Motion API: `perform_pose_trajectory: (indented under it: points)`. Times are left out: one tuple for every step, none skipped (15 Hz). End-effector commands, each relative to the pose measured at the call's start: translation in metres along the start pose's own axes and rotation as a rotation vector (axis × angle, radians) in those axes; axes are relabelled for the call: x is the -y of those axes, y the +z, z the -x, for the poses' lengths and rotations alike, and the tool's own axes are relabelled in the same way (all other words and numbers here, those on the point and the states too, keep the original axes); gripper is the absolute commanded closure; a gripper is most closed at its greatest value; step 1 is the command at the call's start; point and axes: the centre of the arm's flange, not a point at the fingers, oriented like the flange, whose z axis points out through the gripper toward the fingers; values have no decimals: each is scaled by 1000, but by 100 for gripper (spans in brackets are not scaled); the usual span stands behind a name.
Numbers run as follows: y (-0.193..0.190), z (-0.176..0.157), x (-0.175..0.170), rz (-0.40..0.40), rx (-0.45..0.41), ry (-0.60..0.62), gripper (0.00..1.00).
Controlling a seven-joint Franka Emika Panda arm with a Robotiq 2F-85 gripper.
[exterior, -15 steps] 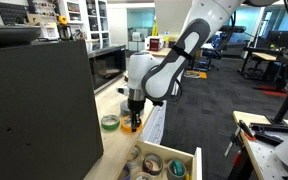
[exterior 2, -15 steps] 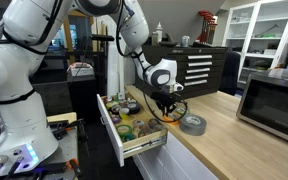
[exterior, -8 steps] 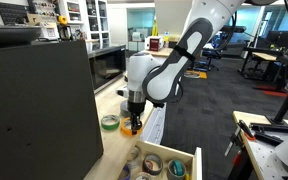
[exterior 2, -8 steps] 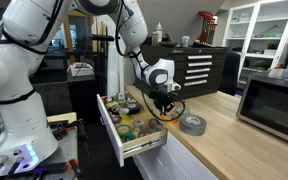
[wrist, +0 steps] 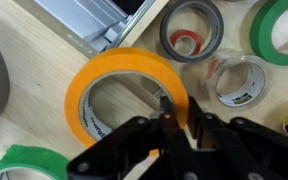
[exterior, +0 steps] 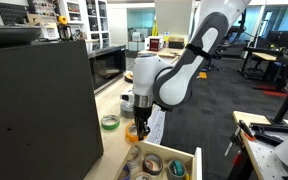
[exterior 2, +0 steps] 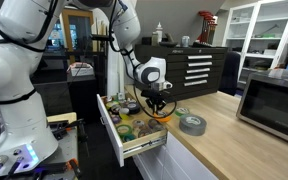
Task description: Put the orange tape in the open drawer
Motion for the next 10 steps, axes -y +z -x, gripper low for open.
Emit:
perform_pose_trajectory:
  points:
    - [-32,32,43,46,-10,-13,90]
    - [-39,43,58,49,-10,-28,90]
    - [-44,51,68,55,-12,-39,90]
    - [-49,62,81,57,-11,-49,90]
    - [-54,74,94,54,-7,-56,90]
    - [-58,85,106,56,-7,-64,90]
    - [-60,94,117,56,-2,-72,90]
    - [-62,103,127,53,0,-81,90]
    - [-59,111,137,52,3,-88,90]
    - [-57,117,145,52,2,-97,90]
